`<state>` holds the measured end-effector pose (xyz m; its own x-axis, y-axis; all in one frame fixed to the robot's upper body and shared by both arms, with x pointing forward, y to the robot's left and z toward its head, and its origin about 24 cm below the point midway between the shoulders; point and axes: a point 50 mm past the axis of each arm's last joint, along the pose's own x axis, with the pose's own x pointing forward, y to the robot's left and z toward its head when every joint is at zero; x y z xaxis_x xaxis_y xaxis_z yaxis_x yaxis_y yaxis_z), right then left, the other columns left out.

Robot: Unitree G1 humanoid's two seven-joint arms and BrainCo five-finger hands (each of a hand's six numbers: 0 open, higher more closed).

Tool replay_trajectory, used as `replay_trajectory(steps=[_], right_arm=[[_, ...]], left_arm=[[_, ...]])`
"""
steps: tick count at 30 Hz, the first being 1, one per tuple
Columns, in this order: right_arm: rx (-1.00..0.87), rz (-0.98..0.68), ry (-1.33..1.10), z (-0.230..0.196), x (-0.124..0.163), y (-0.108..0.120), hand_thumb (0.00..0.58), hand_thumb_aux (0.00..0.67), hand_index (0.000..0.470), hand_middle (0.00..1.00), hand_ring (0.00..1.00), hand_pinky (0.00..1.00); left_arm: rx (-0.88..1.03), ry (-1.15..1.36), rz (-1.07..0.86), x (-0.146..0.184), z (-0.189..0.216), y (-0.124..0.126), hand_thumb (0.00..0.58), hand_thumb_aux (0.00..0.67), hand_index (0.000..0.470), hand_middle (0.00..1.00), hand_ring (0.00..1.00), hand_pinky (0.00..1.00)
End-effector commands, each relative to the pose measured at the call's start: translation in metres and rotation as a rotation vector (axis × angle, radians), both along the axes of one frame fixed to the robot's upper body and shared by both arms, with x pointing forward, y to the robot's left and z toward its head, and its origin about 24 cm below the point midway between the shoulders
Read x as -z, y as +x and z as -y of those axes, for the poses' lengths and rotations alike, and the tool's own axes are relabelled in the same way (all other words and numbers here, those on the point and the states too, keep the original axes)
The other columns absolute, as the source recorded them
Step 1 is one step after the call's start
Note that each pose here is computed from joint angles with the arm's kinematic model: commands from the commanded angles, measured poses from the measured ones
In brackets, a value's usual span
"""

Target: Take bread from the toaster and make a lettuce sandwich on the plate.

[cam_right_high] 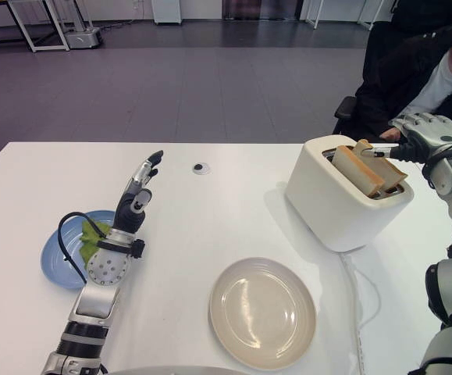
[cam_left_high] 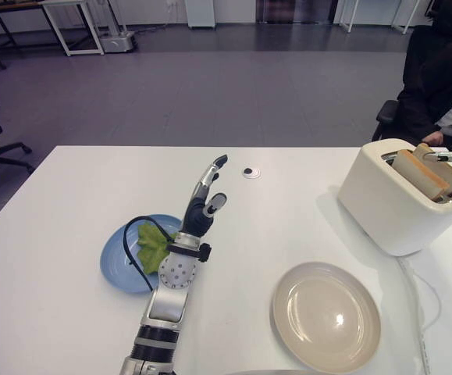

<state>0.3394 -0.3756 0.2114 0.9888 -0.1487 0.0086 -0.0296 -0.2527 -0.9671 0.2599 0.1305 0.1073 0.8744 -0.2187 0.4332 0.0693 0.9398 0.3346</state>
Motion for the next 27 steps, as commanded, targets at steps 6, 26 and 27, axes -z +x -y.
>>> replay_trajectory(steps=[6,26,27], right_arm=[[-0.143,-0.034,0.024,-0.027,-0.007,0.003,0.580,0.670,0.470,0.00,0.00,0.00],[-0.658,0.418,0.508,-0.096,-0.120,-0.011,0.580,0.670,0.470,0.00,0.00,0.00],[-0.749,0.300,0.540,-0.112,-0.112,-0.011,0.580,0.670,0.470,0.00,0.00,0.00]], left_arm=[[-0.019,0.019,-0.012,0.001,-0.003,0.000,0.000,0.000,0.000,0.00,0.00,0.00],[-0.035,0.022,-0.004,-0.002,-0.005,0.001,0.000,0.000,0.000,0.00,0.00,0.00],[-0.038,0.024,-0.003,-0.002,-0.006,0.001,0.000,0.000,0.000,0.00,0.00,0.00]])
